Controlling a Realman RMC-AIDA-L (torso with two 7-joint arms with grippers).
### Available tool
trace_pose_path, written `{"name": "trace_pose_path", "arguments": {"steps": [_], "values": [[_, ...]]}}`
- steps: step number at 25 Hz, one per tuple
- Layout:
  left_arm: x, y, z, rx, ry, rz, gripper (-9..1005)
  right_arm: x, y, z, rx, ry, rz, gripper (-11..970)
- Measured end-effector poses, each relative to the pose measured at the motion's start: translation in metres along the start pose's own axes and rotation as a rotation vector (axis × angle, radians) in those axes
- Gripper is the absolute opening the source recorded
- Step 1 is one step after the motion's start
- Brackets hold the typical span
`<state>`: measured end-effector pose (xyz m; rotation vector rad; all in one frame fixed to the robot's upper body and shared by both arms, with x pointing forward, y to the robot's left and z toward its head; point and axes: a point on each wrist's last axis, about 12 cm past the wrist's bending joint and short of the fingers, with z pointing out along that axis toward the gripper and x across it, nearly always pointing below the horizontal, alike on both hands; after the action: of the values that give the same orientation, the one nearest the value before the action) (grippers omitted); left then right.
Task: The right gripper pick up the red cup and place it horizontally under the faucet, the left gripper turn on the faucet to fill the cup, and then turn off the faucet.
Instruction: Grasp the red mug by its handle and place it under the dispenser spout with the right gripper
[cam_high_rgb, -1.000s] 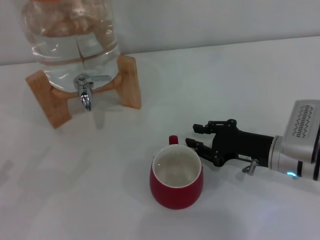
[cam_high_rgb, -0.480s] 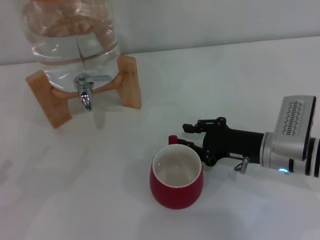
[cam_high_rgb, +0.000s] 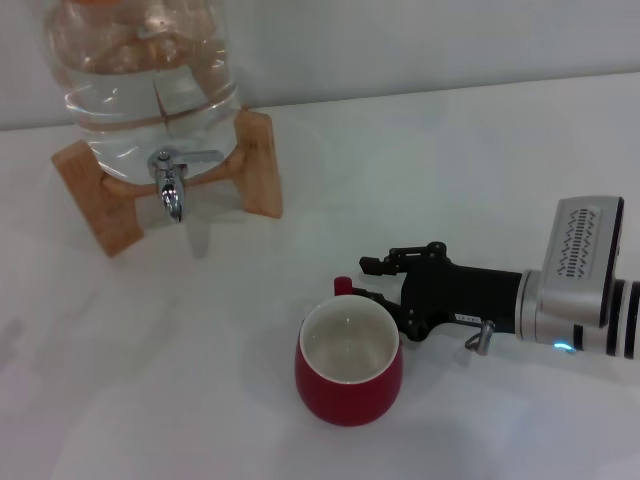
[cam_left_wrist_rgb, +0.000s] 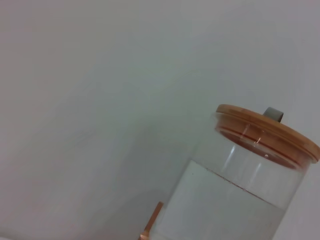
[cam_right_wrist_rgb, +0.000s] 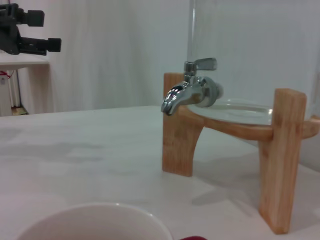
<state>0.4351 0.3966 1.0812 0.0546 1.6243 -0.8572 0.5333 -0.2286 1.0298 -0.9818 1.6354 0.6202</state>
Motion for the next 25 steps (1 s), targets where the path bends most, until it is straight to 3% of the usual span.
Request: {"name": "trace_pose_path", "arguments": {"steps": [25], "values": [[0.0015, -0.0004, -0.0014, -0.002, 0.0, -0.004, 876, -0.002, 0.0069, 0.0, -0.034, -0.032, -0.017, 363]]}}
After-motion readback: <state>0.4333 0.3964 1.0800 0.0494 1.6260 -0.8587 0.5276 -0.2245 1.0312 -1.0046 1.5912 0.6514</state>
